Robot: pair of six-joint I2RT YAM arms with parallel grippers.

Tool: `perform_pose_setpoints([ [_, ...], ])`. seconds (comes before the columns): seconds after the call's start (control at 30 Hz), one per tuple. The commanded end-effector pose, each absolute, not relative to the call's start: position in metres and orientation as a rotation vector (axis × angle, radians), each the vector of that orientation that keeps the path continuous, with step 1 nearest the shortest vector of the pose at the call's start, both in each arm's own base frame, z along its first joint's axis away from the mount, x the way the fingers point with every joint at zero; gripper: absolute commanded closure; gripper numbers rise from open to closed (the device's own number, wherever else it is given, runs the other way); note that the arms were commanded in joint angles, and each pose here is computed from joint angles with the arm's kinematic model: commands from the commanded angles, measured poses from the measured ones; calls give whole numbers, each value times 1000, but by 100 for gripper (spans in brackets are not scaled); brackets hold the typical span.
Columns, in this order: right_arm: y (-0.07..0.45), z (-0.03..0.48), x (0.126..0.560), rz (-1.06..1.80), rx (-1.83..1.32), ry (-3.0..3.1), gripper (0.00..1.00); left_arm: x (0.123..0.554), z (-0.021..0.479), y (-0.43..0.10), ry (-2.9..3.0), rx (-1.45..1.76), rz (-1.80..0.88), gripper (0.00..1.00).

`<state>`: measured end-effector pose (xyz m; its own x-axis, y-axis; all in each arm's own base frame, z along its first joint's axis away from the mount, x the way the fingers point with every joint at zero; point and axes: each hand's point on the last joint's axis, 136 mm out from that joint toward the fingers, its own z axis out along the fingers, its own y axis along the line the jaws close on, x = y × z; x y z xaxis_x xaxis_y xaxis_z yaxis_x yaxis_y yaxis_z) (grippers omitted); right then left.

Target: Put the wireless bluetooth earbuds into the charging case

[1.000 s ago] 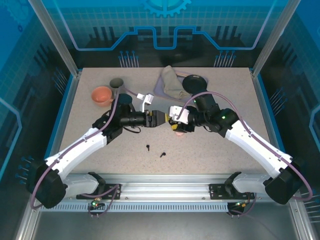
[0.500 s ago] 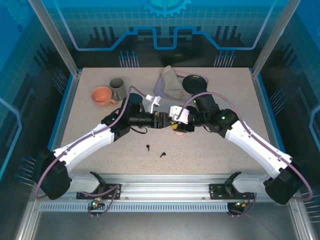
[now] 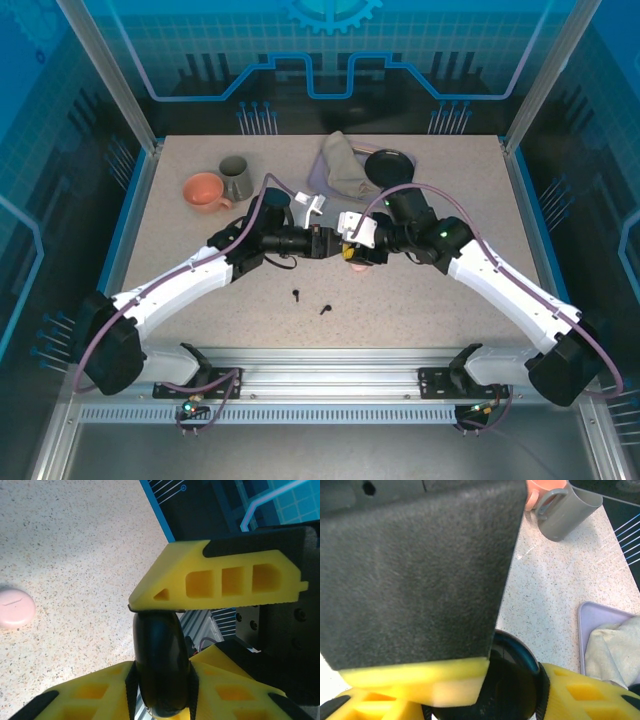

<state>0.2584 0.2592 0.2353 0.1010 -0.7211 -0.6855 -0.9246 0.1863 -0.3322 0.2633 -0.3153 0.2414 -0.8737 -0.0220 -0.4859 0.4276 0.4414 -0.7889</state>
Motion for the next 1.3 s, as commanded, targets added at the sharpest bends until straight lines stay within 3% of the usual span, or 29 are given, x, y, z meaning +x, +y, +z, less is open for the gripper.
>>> perform_pose_setpoints([
  [0.0,268,243,258,337,-1581,1644,49,266,252,-321,2232,378,-1421,72],
  [0.33,264,246,262,336,-1554,1669,44,269,255,-315,2212,385,-1355,88],
  [0.73,246,291,235,458,-1416,1554,1,276,279,-298,1936,539,-1149,95],
  [0.87,233,305,229,447,-1341,1518,0,271,290,-297,1812,667,-1086,100],
  [1.27,220,309,212,531,-1308,1480,0,248,306,-289,1523,935,-906,100],
])
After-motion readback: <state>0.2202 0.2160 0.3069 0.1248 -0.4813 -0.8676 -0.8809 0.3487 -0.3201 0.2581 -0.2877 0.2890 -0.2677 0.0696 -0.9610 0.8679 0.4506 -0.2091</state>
